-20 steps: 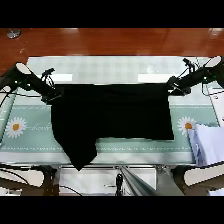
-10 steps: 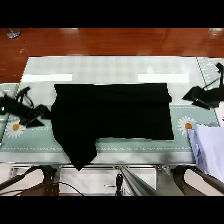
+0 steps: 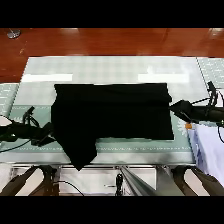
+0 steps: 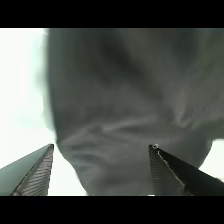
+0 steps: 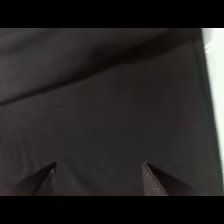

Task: Fold the shirts.

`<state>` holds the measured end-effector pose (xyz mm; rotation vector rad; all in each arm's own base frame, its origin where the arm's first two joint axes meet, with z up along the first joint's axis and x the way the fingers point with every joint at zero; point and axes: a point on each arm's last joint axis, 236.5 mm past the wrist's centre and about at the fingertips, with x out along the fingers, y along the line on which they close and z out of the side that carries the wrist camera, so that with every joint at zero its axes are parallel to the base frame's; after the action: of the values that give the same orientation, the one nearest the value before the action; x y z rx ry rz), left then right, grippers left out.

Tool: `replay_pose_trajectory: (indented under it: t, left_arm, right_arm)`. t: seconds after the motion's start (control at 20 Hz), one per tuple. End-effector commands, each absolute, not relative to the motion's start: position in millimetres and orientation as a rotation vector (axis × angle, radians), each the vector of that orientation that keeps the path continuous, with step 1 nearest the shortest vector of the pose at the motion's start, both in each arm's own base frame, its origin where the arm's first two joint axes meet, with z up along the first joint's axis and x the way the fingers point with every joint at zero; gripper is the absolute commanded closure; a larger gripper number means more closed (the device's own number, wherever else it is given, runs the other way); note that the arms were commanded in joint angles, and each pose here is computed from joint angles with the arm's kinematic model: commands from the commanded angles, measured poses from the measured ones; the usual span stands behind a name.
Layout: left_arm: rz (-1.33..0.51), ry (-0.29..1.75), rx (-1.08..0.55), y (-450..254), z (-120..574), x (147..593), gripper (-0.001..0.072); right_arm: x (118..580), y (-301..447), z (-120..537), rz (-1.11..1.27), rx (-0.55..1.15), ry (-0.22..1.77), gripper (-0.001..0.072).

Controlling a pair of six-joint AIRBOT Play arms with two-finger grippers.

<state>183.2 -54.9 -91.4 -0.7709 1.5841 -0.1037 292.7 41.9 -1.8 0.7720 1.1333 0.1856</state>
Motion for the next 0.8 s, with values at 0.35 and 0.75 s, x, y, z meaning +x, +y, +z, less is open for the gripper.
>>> replay_pose_trajectory:
  t: [0.35, 0.75]
  left_arm:
    - [-0.276, 1.628, -0.760, -120, -106, 157, 0.0646]
    - [-0.279, 1.617, -0.754, -120, -104, 161, 0.0680]
  right_arm:
    - [239, -35, -38, -0.143, 0.744, 1.312, 0.0097]
    - [165, -1, -77, -0.140, 0.767, 1.623, 0.0097]
